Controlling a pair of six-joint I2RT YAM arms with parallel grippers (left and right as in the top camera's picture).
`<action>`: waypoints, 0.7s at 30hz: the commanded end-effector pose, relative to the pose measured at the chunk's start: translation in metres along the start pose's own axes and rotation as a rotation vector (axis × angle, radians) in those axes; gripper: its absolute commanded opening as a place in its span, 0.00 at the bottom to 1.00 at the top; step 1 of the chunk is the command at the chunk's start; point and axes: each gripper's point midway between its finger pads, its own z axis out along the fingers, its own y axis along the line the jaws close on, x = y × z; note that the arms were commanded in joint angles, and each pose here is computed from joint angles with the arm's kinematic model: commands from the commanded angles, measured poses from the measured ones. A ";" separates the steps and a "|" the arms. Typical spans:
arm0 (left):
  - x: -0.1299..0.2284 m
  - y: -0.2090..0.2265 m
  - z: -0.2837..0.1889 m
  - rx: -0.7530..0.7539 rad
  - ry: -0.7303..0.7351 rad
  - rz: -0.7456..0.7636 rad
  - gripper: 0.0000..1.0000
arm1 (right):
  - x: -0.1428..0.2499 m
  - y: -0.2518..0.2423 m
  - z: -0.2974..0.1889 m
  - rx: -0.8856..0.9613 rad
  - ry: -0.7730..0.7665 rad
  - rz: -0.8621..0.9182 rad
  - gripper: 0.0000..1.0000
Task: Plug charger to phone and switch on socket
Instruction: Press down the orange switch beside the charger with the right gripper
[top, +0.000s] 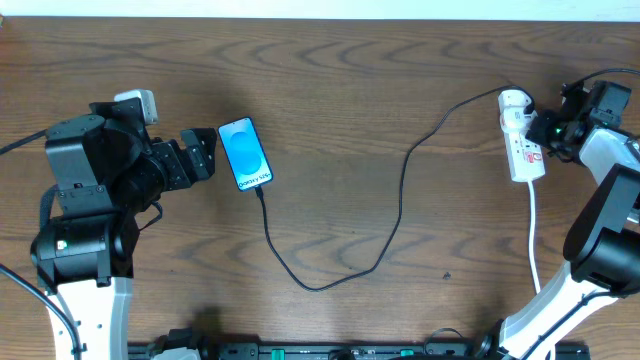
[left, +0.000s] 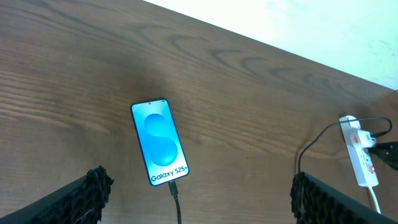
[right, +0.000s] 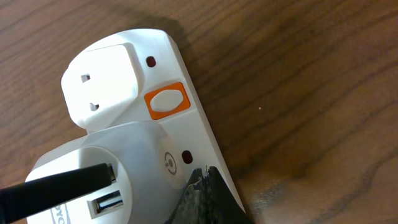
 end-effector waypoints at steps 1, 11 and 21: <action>-0.001 0.002 0.000 -0.005 -0.001 0.017 0.94 | 0.067 0.041 0.020 -0.149 0.193 0.014 0.01; -0.001 0.002 0.000 -0.005 -0.001 0.018 0.94 | 0.069 0.057 0.016 -0.243 0.205 0.023 0.01; -0.001 0.002 0.000 -0.005 -0.001 0.017 0.94 | 0.080 0.066 0.017 -0.274 0.237 0.026 0.01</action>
